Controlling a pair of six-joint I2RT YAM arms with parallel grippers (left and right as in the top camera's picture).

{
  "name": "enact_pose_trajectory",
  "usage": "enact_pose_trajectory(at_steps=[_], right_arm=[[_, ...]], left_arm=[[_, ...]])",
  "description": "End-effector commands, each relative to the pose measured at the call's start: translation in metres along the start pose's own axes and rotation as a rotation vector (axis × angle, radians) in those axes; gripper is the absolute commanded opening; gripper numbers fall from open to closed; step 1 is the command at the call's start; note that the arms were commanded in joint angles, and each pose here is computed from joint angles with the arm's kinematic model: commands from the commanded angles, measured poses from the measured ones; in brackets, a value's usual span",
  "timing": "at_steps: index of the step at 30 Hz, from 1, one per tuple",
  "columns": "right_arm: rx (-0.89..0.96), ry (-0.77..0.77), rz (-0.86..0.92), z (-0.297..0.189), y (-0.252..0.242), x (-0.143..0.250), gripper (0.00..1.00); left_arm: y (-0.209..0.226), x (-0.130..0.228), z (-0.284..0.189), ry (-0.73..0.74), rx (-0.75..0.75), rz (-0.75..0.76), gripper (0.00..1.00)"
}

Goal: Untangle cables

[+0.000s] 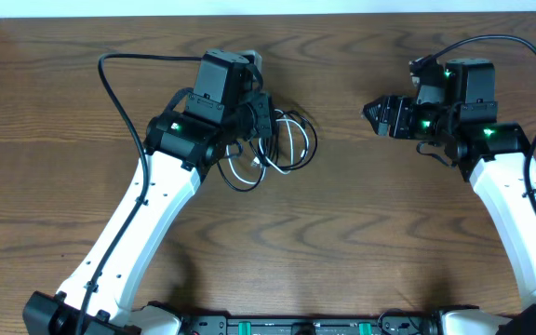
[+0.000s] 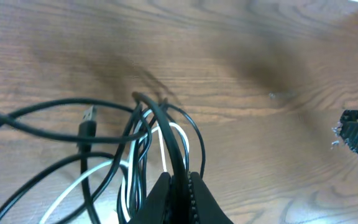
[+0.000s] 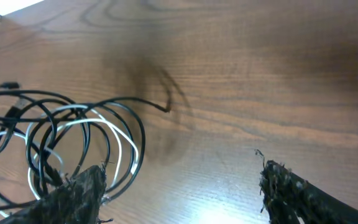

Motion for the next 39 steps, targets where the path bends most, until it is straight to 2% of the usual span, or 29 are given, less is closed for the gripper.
enact_pose_trajectory(at_steps=[1, 12, 16, 20, 28, 36, 39], right_arm=[[-0.054, -0.029, -0.020, 0.001, 0.011, -0.007, 0.79], [-0.188, -0.046, -0.085, 0.017, 0.069, -0.004, 0.78], [-0.151, -0.003, 0.056, 0.034, 0.075, 0.003, 0.71], [-0.250, 0.037, 0.105, 0.063, 0.090, 0.008, 0.68], [-0.407, 0.083, 0.133, 0.107, 0.123, 0.020, 0.66], [-0.444, 0.058, 0.144, 0.121, 0.141, 0.023, 0.66], [-0.413, 0.056, 0.161, 0.124, 0.145, 0.026, 0.60]], left_arm=[[-0.008, -0.010, -0.013, -0.065, 0.042, -0.045, 0.07], [-0.034, -0.002, -0.018, 0.068, 0.311, -0.037, 0.07], [-0.038, -0.008, -0.024, 0.087, 0.417, -0.071, 0.07], [-0.034, -0.015, -0.026, 0.078, 0.416, -0.163, 0.07], [-0.035, -0.017, -0.026, 0.069, 0.425, -0.177, 0.07], [-0.036, -0.018, -0.026, 0.067, 0.428, -0.183, 0.07], [-0.037, -0.020, -0.027, 0.060, 0.440, -0.194, 0.07]])
Point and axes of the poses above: each gripper's point midway between its finger pads, its own z axis out along the fingers, its own y axis along the line the jaws close on, x = y × z, the point moved 8 cm from there along -z, back along the fingers, and after that the axes turned 7 degrees about -z, right-handed, at the moved point
